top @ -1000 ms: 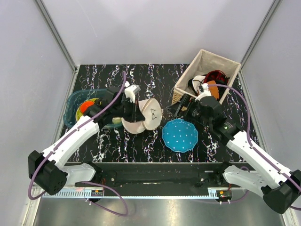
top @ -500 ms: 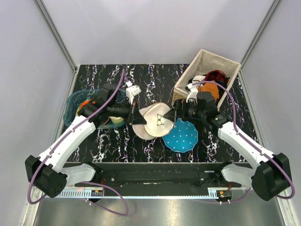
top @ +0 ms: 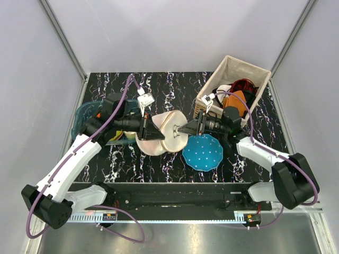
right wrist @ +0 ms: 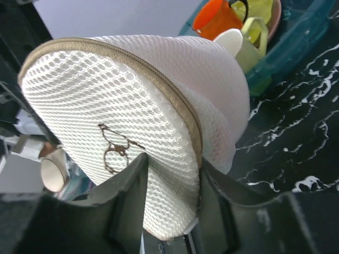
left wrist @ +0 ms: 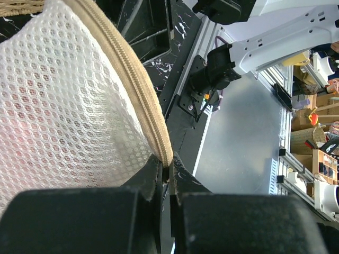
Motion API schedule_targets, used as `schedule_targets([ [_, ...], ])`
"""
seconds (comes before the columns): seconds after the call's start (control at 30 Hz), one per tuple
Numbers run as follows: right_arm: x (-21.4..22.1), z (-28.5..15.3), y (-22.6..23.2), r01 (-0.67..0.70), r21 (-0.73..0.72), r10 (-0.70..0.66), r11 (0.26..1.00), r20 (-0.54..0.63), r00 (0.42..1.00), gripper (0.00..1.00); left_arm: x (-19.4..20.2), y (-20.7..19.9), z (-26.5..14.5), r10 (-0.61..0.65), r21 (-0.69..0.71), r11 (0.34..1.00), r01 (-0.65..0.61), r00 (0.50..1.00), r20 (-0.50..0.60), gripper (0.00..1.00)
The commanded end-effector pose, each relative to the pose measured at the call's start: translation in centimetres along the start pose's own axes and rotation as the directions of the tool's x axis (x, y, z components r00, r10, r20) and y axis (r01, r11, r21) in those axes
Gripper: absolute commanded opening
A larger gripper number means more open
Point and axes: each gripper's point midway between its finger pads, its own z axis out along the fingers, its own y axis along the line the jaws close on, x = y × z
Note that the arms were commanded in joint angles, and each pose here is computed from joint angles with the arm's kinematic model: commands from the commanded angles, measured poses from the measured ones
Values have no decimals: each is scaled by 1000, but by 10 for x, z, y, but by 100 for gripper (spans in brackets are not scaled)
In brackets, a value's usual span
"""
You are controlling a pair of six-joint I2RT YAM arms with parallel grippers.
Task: Unzip the laundry bag and remove the bra
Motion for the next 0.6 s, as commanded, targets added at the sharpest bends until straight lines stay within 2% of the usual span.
schedule_targets([
  [0.0, -11, -3, 38, 43, -152, -42, 987, 10, 999, 36, -23, -10, -4, 84, 41, 995, -86, 994, 63, 0],
  [0.03, -14, -3, 37, 62, -140, -60, 988, 16, 998, 19, -23, -8, -4, 84, 35, 996, -87, 994, 65, 0],
  [0.1, -11, -3, 26, 8, -65, -9, 998, -12, 1000, 8, -27, 6, -3, 74, -17, 997, -73, 995, 72, 0],
  [0.13, -16, -3, 18, 22, -6, -22, 1000, 15, 1000, 0, -31, 22, -2, 62, -95, 994, -54, 994, 85, 0],
  [0.17, -17, -3, 12, 4, 37, -4, 999, 17, 1000, 0, -37, 32, -3, 51, -149, 988, -37, 994, 93, 0],
  [0.2, -16, -4, 4, -46, 104, 46, 993, 10, 999, 0, -38, 53, 3, 5, -215, 976, 13, 996, 84, 15],
  [0.23, -25, -4, -8, -82, 184, 73, 980, 56, 996, 0, -40, 73, 1, -58, -317, 944, 87, 993, 99, 25],
  [0.27, -28, -5, -14, -125, 231, 109, 965, 77, 991, 0, -51, 77, -2, -71, -342, 934, 109, 990, 120, 41],
  [0.3, -29, -6, -18, -222, 277, 201, 935, 103, 974, 0, -52, 85, -1, -103, -365, 920, 142, 987, 123, 73],
  [0.33, -34, -7, -28, -279, 324, 240, 904, 157, 958, 0, -52, 93, 1, -148, -392, 900, 189, 980, 131, 87],
  [0.37, -35, -6, -31, -329, 339, 280, 881, 185, 942, 0, -55, 95, -1, -162, -408, 889, 210, 975, 150, 96],
  [0.4, -35, -7, -32, -422, 356, 363, 834, 223, 905, 0, -56, 98, -2, -181, -425, 874, 237, 969, 170, 98],
  [0.43, -38, -10, -42, -469, 394, 381, 791, 283, 880, 0, -60, 99, -9, -207, -452, 843, 291, 952, 226, 99],
  [0.5, -36, -7, -43, -537, 409, 432, 738, 325, 841, 0, -50, 102, -10, -270, -459, 809, 366, 927, 261, 99],
  [0.57, -36, -3, -45, -553, 426, 415, 716, 378, 828, 0, -36, 98, -8, -371, -415, 772, 482, 871, 322, 99],
])
